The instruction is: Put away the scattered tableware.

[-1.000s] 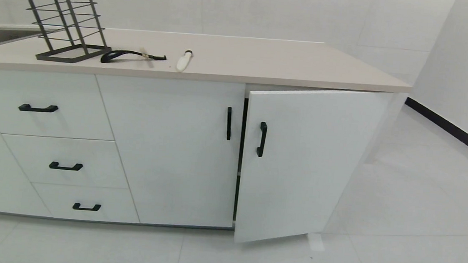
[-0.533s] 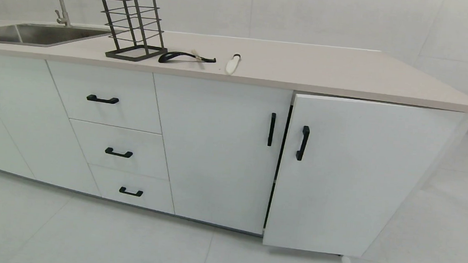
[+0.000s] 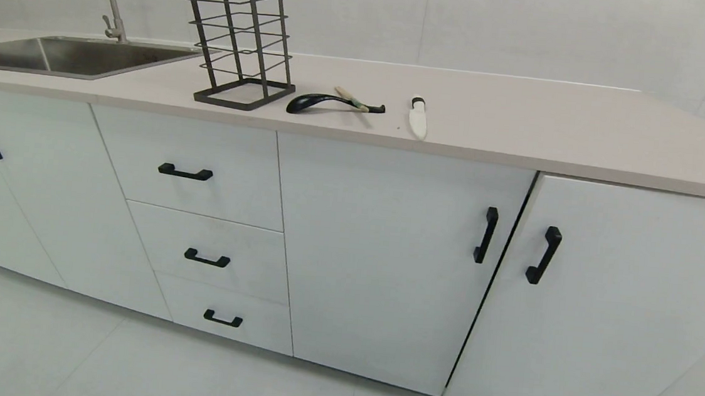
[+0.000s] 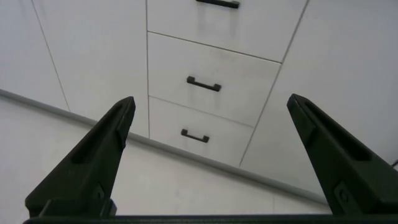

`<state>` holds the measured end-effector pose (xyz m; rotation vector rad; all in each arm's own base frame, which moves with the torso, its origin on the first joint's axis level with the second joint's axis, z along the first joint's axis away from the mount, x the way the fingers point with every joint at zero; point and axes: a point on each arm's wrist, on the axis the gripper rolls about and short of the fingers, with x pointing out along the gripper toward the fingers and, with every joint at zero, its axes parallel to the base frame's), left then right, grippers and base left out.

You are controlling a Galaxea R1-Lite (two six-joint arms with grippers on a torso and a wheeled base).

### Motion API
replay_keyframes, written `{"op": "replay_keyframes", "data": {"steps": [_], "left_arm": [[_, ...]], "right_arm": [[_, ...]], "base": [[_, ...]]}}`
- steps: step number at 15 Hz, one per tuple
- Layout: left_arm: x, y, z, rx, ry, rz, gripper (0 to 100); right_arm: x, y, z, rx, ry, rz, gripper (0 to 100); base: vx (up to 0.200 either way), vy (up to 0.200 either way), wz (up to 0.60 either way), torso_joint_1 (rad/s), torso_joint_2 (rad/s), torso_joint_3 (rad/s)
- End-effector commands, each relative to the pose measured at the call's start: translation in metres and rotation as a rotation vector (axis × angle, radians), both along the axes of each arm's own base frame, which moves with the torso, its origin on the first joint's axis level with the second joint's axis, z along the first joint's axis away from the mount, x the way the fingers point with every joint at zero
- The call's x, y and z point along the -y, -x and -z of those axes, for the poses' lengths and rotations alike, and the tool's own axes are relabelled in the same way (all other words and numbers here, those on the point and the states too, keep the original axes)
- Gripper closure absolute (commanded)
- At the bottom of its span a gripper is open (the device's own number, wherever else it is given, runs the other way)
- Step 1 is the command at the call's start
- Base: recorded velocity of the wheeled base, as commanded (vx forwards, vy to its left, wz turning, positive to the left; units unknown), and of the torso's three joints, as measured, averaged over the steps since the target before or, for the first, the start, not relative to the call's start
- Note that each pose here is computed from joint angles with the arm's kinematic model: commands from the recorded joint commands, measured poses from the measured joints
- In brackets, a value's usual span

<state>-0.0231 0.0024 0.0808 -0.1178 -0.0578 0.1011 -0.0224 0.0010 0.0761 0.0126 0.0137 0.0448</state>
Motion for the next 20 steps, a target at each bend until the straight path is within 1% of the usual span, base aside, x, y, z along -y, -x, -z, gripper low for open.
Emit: {"op": "replay_keyframes", "data": {"steps": [1, 12, 20], "left_arm": [[0.0, 0.0, 0.0, 0.001, 0.003, 0.0, 0], [0.0, 0.0, 0.0001, -0.001, 0.003, 0.0, 0], [0.0, 0.0, 0.0003, -0.003, 0.0, 0.0, 0]], "right_arm": [[0.0, -0.0004, -0.0002, -0.005, 0.0, 0.002, 100], [0.0, -0.0003, -0.0002, -0.003, 0.002, 0.0, 100], [0.0, -0.0004, -0.0002, -0.005, 0.002, 0.002, 100]], "base": [[0.0, 0.2, 0.0, -0.007, 0.0, 0.002], [0.0, 0.2, 0.0, 0.003, 0.0, 0.004], [0.0, 0.0, 0.0, 0.0, 0.0, 0.0]]}}
